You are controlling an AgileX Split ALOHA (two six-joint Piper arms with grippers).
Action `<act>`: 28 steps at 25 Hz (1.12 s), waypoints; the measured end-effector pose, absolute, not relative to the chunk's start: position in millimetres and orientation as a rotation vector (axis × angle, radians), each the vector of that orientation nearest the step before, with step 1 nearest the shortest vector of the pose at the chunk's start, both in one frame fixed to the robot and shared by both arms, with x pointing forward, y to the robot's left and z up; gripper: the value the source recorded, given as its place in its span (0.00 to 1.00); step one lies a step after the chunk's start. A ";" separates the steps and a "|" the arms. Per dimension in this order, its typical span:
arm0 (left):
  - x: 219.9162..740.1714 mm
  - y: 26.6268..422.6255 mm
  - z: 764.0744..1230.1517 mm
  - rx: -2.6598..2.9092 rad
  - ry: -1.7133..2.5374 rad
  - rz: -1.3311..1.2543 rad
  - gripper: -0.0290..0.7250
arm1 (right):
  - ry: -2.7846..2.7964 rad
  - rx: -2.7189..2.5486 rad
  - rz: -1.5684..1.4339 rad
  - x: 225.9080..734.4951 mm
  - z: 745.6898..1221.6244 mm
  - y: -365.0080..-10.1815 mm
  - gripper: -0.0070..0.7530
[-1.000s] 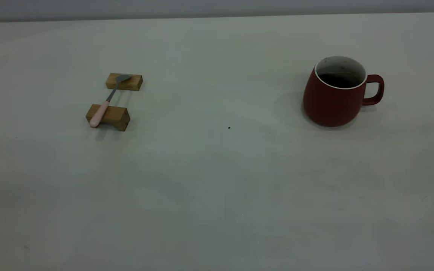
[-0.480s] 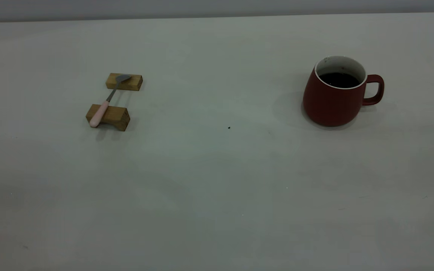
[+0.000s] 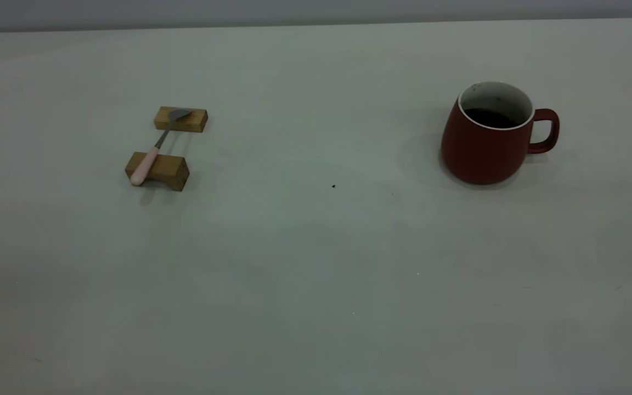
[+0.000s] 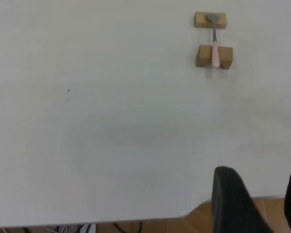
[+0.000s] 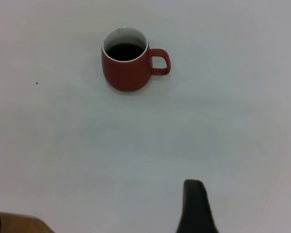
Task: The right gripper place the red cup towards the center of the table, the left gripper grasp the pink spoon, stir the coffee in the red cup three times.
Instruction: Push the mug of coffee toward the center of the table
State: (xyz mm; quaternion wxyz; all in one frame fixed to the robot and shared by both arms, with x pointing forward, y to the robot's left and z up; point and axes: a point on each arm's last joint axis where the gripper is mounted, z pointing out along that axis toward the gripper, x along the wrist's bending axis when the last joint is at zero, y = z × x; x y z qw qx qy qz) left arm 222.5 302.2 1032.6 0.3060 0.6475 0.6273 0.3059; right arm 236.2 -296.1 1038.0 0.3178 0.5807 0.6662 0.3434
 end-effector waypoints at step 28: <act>222.5 302.2 1032.6 1.714 1.660 0.810 0.50 | 2.619 1.143 0.332 529.2 1010.8 -258.5 0.78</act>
